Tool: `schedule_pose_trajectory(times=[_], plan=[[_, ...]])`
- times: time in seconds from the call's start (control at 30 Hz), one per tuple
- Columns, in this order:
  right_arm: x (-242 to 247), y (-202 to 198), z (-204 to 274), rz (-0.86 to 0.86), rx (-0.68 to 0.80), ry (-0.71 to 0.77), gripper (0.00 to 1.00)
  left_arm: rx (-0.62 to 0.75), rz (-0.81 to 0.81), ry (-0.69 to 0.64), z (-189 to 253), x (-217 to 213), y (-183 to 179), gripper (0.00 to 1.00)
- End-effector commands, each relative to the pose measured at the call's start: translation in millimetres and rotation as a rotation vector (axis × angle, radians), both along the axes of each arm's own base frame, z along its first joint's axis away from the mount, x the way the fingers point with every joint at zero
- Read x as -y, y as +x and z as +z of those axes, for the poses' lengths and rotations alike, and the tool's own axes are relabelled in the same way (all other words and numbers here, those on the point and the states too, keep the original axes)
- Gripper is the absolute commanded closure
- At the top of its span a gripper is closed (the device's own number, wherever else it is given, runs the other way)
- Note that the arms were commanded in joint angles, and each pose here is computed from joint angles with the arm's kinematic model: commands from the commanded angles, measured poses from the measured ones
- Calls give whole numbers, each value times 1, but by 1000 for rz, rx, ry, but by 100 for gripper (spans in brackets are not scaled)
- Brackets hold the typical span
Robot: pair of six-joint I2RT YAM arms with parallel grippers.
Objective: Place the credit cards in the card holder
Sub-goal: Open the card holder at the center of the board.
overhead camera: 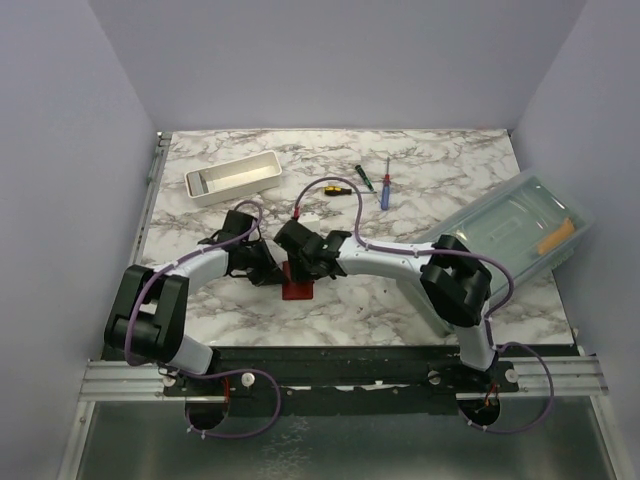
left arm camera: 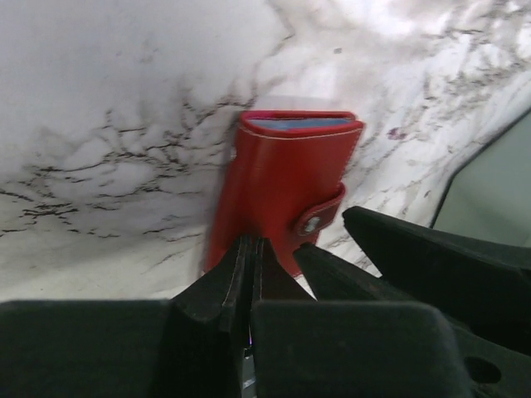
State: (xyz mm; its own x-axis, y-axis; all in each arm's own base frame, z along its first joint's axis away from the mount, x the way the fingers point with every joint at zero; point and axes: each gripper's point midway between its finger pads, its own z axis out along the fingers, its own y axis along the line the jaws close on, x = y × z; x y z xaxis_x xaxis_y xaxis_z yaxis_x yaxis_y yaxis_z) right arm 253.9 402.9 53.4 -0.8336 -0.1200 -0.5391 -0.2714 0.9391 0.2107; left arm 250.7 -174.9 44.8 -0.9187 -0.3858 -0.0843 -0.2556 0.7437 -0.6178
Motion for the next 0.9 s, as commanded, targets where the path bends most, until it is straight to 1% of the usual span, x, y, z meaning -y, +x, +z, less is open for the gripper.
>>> schedule_pose_trajectory(times=[0.0,0.17,0.3,0.33,0.43,0.53,0.67,0.77,0.83,0.87], plan=[[15,-2,-19,-51,9,-163,56,-85,62,15,-21,-5,-8,100],[21,-4,-29,-99,18,-246,60,-129,107,61,-36,-13,-11,100],[32,-3,-31,-160,32,-258,68,-160,138,95,-46,-19,-15,100],[35,-2,-29,-175,44,-250,71,-165,142,100,-47,-20,-16,100],[42,4,-17,-215,96,-242,84,-174,145,112,-51,-22,-18,100],[48,9,1,-240,142,-210,88,-172,148,130,-52,-25,-19,100],[67,10,12,-291,139,-168,99,-166,145,143,-52,-27,-18,100],[85,5,14,-314,130,-163,100,-157,141,145,-50,-27,-16,100],[76,2,16,-234,132,-118,99,-148,134,138,-47,-26,-16,100],[64,0,17,-148,135,-80,97,-142,125,129,-45,-24,-15,100]])
